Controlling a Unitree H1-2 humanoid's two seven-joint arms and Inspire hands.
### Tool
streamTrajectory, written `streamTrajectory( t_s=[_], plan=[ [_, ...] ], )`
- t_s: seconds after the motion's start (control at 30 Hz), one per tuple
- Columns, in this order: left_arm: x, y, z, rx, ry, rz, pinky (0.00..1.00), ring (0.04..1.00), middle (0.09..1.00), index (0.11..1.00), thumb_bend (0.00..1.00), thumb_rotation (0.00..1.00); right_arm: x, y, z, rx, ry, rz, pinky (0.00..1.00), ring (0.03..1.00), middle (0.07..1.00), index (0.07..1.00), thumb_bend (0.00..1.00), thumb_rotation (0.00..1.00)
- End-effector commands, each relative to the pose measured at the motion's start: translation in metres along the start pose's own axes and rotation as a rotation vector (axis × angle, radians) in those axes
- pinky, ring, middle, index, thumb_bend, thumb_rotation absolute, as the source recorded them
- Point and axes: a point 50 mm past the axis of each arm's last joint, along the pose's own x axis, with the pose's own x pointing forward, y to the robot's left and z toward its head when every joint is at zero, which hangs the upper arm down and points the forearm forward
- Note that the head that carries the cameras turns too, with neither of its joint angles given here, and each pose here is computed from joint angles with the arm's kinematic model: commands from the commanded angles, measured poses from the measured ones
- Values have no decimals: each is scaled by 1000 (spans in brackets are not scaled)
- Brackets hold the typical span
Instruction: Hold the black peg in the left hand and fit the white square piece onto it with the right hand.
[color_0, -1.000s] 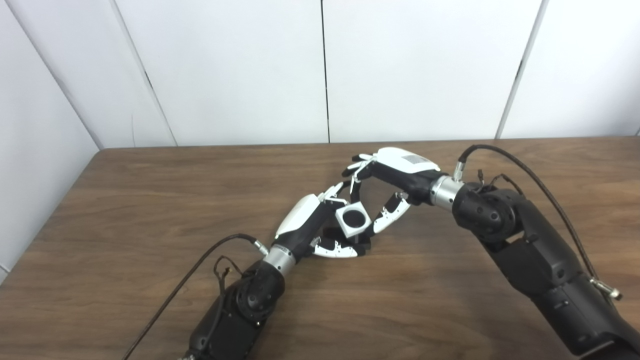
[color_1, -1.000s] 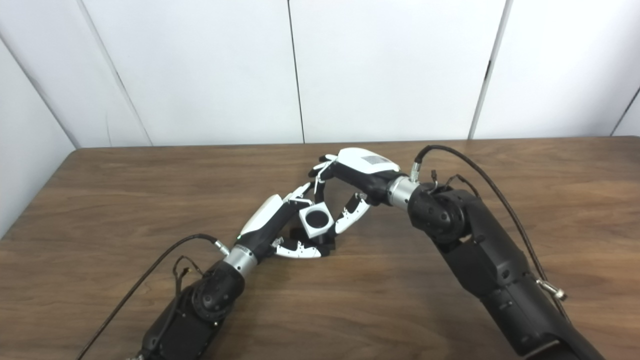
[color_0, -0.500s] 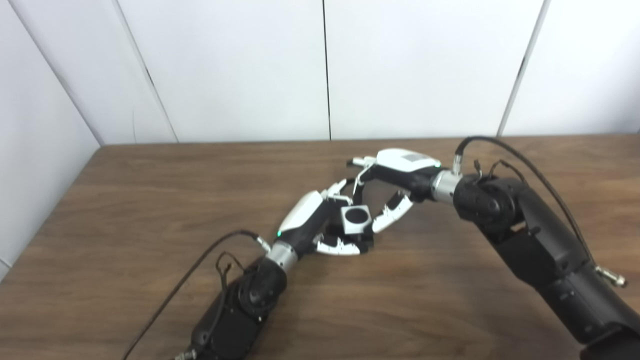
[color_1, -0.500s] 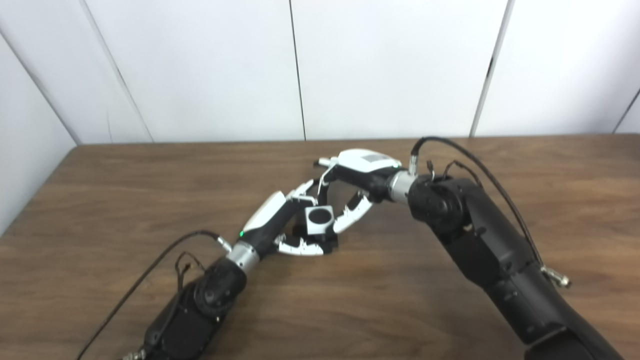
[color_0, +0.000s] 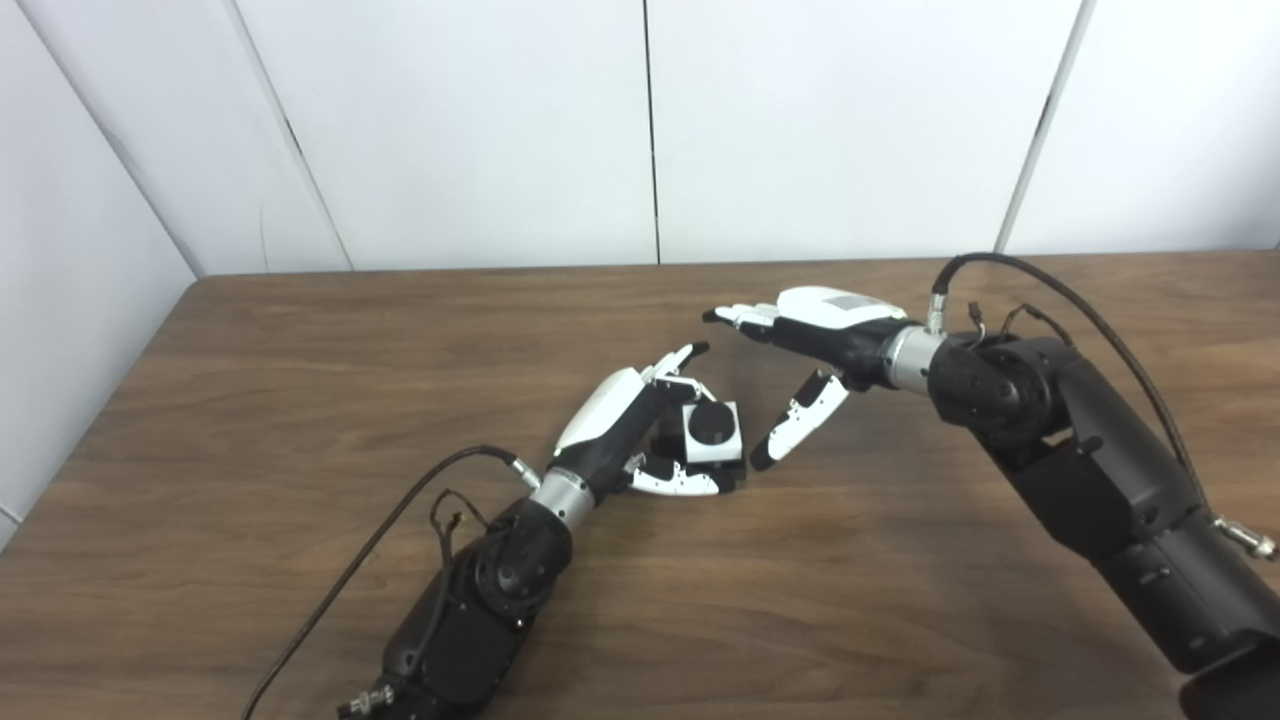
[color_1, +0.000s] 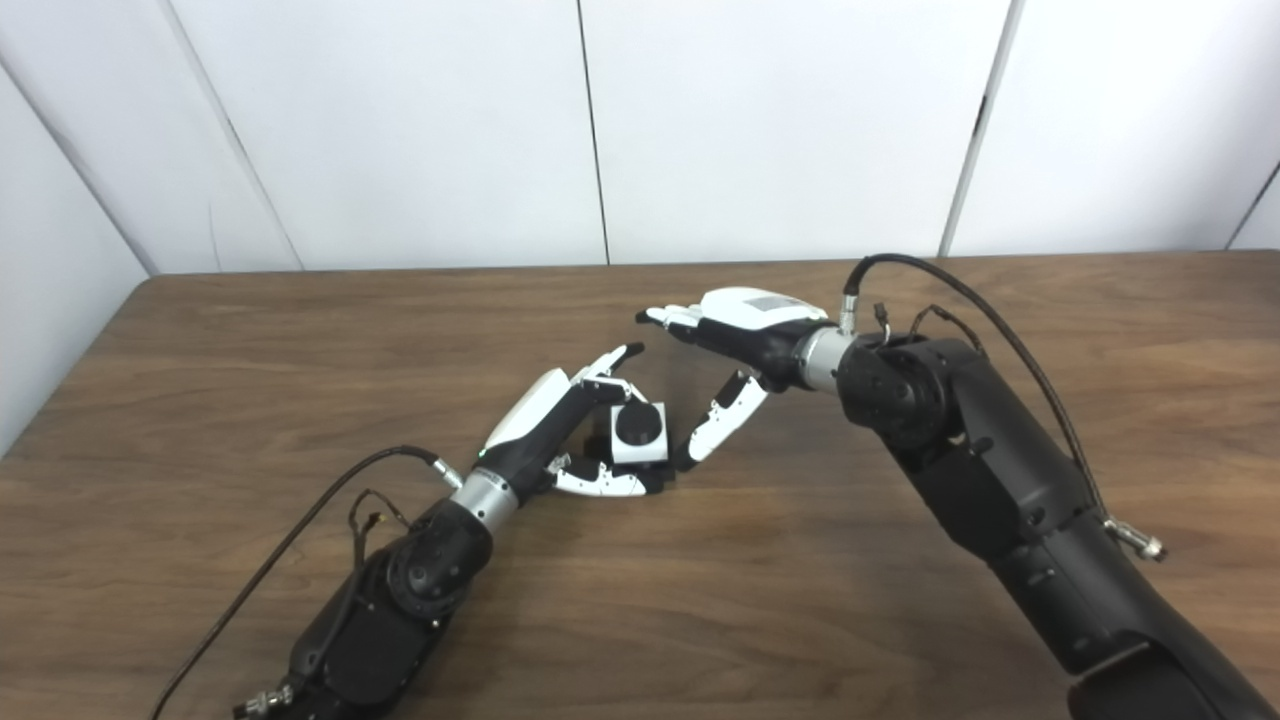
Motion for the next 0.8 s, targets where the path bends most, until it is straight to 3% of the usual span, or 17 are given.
streamTrajectory(
  t_s=[0.0,0.43,0.6,0.63,0.67,0.77],
  plan=[
    [-2,0,-6,35,34,-35,1000,1000,1000,492,523,72,-3,-26,7,-25,-15,-63,1000,1000,1000,1000,1000,446],
    [-6,4,-13,46,40,-25,1000,1000,1000,495,522,74,-11,-33,-8,23,19,-166,1000,1000,1000,1000,972,440],
    [-10,7,-16,77,50,-12,1000,1000,1000,497,521,75,-22,-35,-22,96,45,-273,997,1000,995,1000,953,433],
    [-10,8,-17,81,50,-9,1000,1000,1000,593,740,139,-24,-34,-25,114,50,-295,975,1000,983,1000,937,438],
    [-11,9,-18,86,54,-5,1000,1000,1000,625,814,161,-26,-32,-28,137,61,-326,967,1000,979,1000,932,440],
    [-14,11,-20,91,66,9,1000,1000,1000,706,880,190,-29,-26,-33,193,78,-396,902,978,960,994,884,431]
  ],
)
